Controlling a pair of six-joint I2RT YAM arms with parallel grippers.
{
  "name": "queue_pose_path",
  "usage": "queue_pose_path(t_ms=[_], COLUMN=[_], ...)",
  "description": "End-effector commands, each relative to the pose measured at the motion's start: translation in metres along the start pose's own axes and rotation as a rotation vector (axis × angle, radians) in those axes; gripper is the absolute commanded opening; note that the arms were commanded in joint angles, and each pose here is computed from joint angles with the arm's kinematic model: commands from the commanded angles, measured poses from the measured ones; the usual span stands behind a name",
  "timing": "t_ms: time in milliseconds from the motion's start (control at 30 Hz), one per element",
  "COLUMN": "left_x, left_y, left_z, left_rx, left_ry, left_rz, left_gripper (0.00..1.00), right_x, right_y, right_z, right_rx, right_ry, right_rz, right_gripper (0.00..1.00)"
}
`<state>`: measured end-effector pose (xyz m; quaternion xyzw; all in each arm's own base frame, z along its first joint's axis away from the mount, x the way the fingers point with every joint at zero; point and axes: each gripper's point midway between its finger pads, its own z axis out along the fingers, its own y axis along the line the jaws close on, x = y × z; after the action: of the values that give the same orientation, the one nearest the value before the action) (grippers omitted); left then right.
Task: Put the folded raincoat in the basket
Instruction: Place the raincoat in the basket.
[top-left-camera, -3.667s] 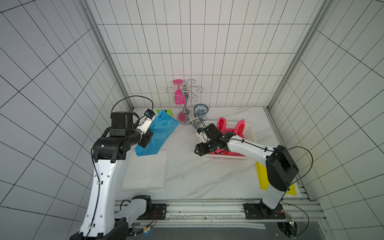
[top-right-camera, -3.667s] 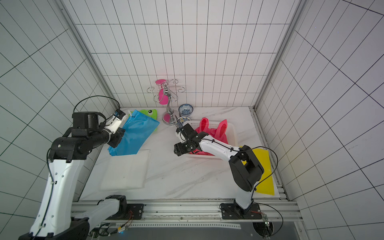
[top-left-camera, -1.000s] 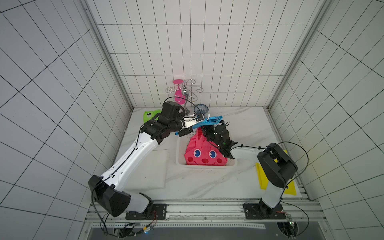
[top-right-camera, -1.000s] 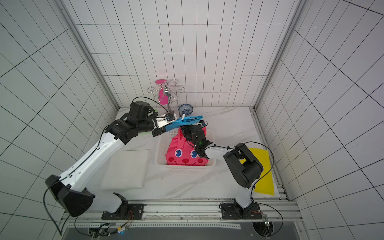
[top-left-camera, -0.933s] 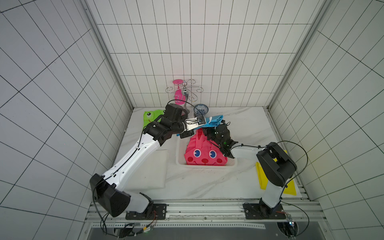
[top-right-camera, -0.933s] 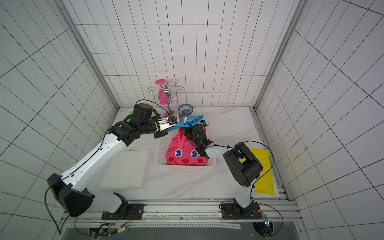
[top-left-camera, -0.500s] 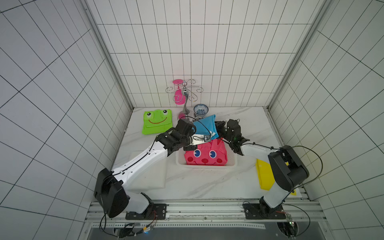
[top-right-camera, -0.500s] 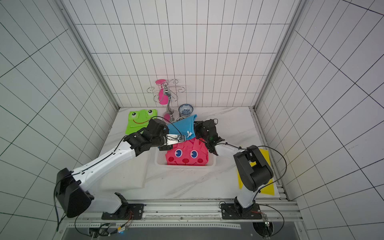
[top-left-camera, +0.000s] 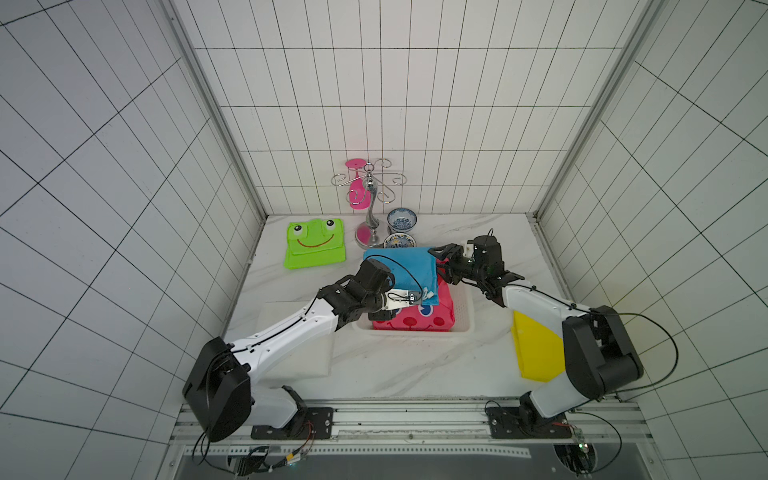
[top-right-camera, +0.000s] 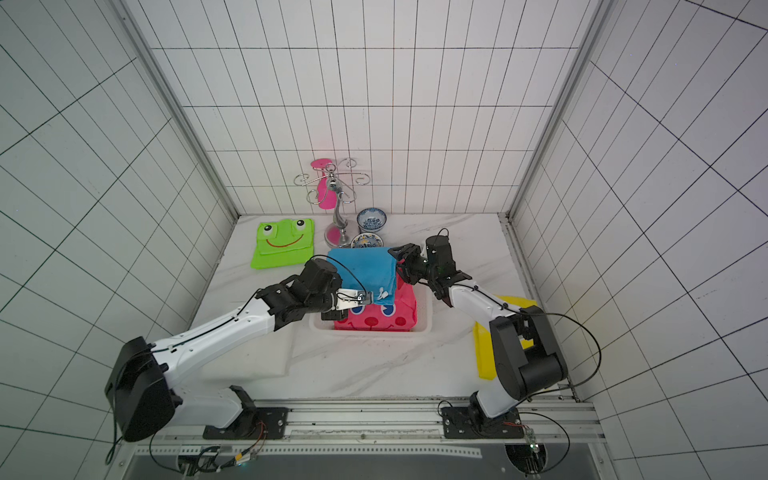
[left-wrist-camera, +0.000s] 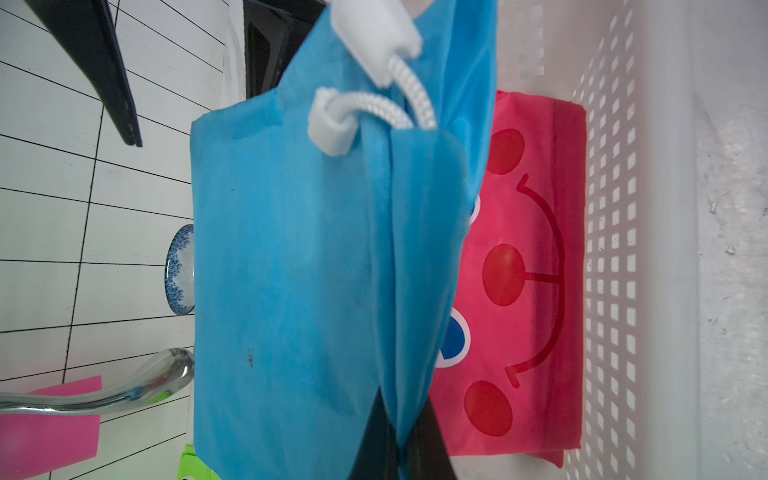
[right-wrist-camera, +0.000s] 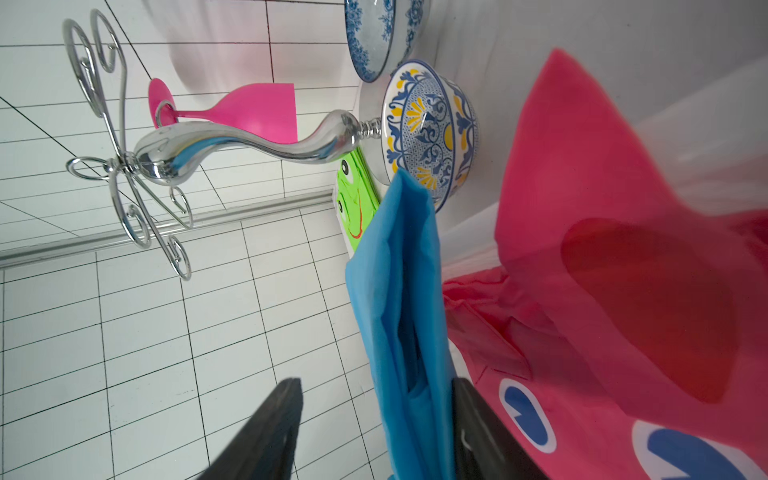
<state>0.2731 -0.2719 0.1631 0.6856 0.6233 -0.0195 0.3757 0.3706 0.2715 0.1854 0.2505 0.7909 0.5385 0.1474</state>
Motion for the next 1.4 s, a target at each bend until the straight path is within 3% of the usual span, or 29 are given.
queue_pose_path(t_ms=[0,400,533,600,633,700,800,1033,1267,1367], left_x=[-0.016,-0.019,-0.019,-0.016,-0.013,-0.009,-0.005,-0.004,0.003,0.005], left_y=[0.0,-0.057,-0.066,-0.068,-0.069,-0.07,-0.063,-0.07,-0.046,-0.045], left_z=[-0.005,0.012,0.02,0.028,0.031,0.038,0.05,0.052,0.048,0.04], left_rx=[-0.024,0.091,0.128,0.147,0.164,0.185,0.154,0.166,-0.038,-0.082], left_ry=[-0.082,-0.071,-0.054,-0.024,0.002,0.042,0.087,0.066,0.036,-0.003], left_rz=[0.003,0.045,-0.008,-0.045,-0.063,-0.099,-0.147,-0.147,-0.173,-0.16], left_gripper=[0.0,0.0,0.0,0.16,0.19,0.17,0.0,0.0,0.0,0.0], right_x=[0.019,0.021,0.023,0.022,0.021,0.023,0.025,0.02,0.011,0.001], right_y=[-0.007,-0.033,-0.044,-0.051,-0.054,-0.057,-0.061,-0.07,-0.068,-0.064], right_z=[-0.013,-0.053,-0.056,-0.058,-0.058,-0.059,-0.059,-0.07,-0.059,-0.053], right_rx=[0.028,0.248,0.305,0.343,0.36,0.381,0.412,0.48,0.519,0.567], right_ry=[0.072,0.018,0.041,0.045,0.049,0.068,0.1,0.073,0.093,0.106], right_rz=[-0.045,-0.25,-0.297,-0.318,-0.332,-0.347,-0.372,-0.386,-0.435,-0.529], right_gripper=[0.6,0.58,0.57,0.57,0.57,0.56,0.55,0.58,0.57,0.57])
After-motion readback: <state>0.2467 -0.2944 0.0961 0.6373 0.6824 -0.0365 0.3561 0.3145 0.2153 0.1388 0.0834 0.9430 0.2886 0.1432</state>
